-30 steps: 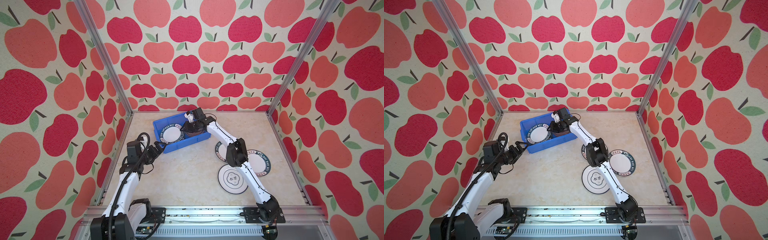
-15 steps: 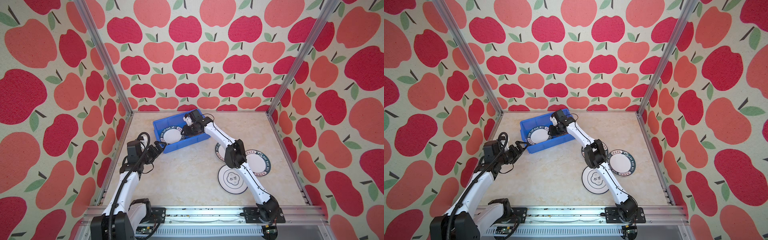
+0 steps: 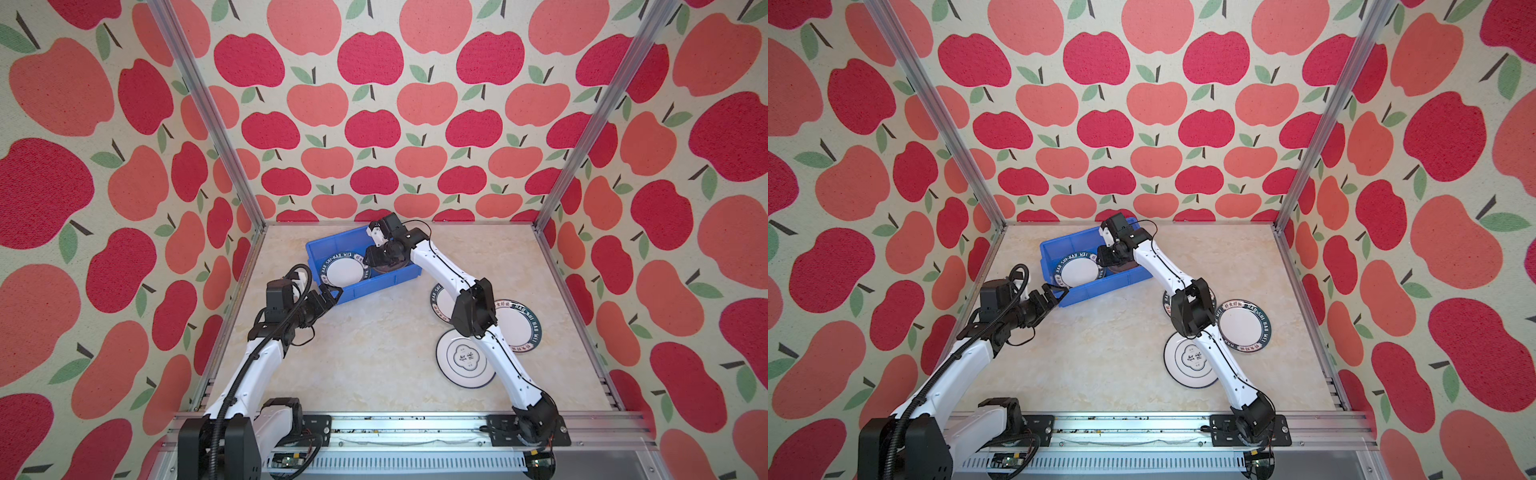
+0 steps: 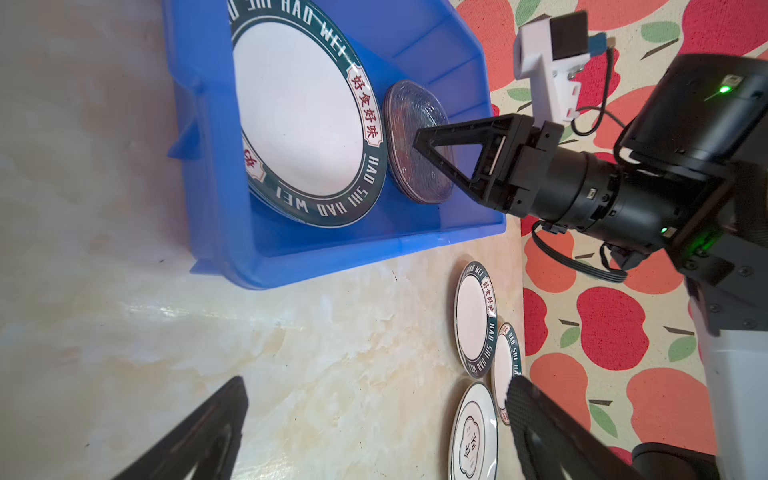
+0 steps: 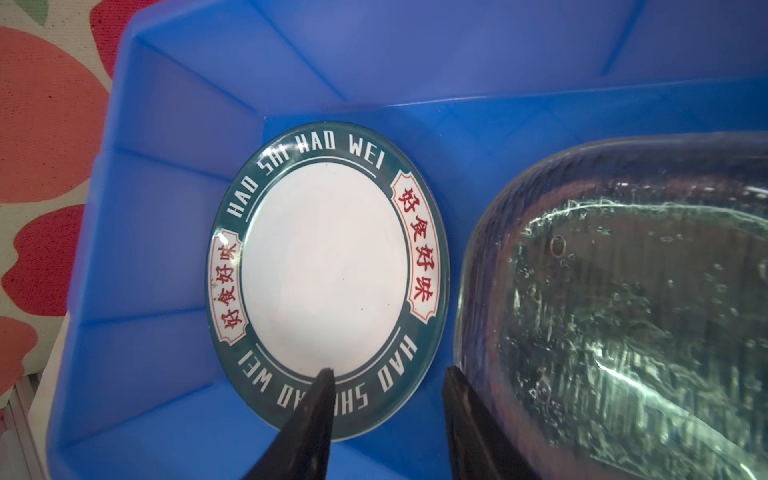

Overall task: Place the plates into the plastic bin on the countertop
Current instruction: 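Lower the green-rimmed plate upright into the bin and open the right gripper, then move both grippers toward the white plate with the green cloud emblem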

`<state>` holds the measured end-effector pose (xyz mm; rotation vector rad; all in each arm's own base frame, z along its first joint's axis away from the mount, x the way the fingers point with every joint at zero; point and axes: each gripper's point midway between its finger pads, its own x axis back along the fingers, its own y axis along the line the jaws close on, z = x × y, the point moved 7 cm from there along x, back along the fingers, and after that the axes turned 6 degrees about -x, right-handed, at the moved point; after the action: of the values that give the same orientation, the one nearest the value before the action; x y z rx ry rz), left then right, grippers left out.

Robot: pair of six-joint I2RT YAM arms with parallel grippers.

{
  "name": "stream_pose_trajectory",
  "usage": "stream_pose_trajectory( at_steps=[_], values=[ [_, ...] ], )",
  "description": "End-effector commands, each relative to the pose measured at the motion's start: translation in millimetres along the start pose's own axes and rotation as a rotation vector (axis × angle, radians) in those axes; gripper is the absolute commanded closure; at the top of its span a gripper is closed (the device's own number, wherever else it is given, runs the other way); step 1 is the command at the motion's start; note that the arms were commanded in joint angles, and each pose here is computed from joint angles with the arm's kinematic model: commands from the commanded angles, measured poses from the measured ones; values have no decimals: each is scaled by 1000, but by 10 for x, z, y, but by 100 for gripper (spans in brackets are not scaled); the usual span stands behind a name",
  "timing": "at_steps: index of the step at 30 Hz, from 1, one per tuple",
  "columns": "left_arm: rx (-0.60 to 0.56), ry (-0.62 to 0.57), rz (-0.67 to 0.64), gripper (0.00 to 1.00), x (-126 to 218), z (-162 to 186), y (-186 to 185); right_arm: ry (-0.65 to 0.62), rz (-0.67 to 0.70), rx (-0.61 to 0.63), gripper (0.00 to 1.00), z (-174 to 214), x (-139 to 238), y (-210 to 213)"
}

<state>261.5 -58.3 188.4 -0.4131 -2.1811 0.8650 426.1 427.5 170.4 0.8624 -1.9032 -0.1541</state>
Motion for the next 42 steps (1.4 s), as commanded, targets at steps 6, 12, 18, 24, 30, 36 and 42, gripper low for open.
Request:
stream_pose_trajectory(
  at_steps=[6,12,18,24,30,36,42],
  values=[
    [-213,45,31,1,-135,92,-416,-126,-84,8,55,-188,1182,158],
    [-361,174,128,0,-385,331,-780,-126,58,-86,57,488,1831,-303],
    [-446,314,262,9,-804,658,-1109,-107,152,-225,58,1367,2134,-694],
    [-494,447,300,27,-1258,1085,-1292,-124,115,-384,63,1925,2223,-1003],
    [-535,556,301,42,-1602,1473,-1401,-130,156,-419,64,2186,2376,-1132],
    [-527,670,326,52,-1864,1746,-1378,-137,171,-455,65,2314,2439,-1236],
    [-476,733,414,56,-1977,1910,-1377,-168,167,-472,65,2364,2485,-1271]
  ],
)
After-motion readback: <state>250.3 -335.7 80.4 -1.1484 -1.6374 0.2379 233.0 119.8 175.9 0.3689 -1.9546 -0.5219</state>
